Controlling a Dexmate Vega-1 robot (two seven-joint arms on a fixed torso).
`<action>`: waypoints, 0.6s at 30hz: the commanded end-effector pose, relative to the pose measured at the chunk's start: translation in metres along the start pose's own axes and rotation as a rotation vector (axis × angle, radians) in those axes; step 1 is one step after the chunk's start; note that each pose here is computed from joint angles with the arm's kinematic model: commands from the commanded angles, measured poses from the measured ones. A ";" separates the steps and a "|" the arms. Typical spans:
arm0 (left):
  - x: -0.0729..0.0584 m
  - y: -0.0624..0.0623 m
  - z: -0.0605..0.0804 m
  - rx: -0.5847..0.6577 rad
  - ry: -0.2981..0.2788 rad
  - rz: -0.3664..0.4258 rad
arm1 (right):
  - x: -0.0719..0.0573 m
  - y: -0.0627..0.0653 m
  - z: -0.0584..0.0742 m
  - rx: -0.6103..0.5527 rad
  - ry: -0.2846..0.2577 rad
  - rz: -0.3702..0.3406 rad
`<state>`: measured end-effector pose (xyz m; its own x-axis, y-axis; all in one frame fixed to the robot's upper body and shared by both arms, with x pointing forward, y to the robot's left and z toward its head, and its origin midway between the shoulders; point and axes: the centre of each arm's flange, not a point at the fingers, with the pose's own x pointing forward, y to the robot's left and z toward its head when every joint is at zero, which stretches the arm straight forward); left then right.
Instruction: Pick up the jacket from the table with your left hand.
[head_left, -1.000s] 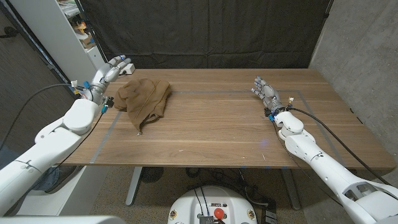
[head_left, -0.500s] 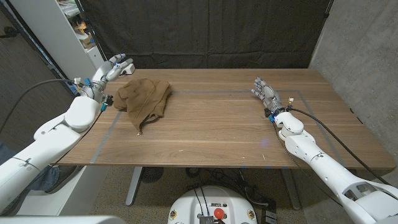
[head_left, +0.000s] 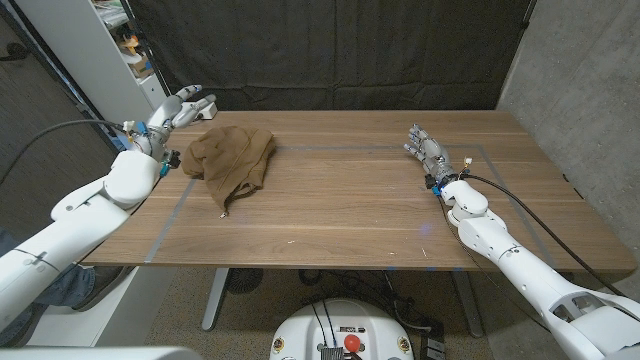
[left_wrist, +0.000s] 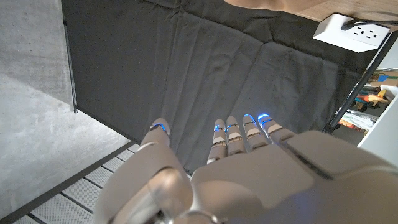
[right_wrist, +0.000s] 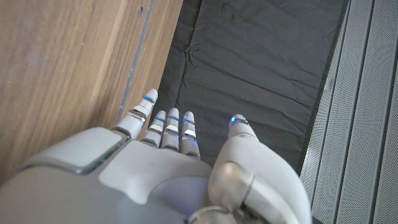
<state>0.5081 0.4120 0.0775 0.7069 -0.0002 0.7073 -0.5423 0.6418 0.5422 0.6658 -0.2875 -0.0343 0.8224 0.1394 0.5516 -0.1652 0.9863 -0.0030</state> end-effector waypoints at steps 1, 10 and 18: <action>0.001 0.004 0.009 0.160 0.007 -0.014 | -0.002 0.001 0.002 -0.001 -0.006 0.002; 0.002 0.009 0.011 0.227 0.024 -0.025 | -0.005 0.001 0.003 -0.007 -0.009 0.004; 0.006 0.011 0.012 0.285 0.033 -0.031 | -0.007 0.000 0.004 -0.011 -0.006 0.003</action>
<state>0.5024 0.4103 0.0858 0.7297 0.0077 0.6837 -0.6035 0.4772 0.6388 0.6606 -0.2870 -0.0343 0.8171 0.1434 0.5584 -0.1673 0.9859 -0.0084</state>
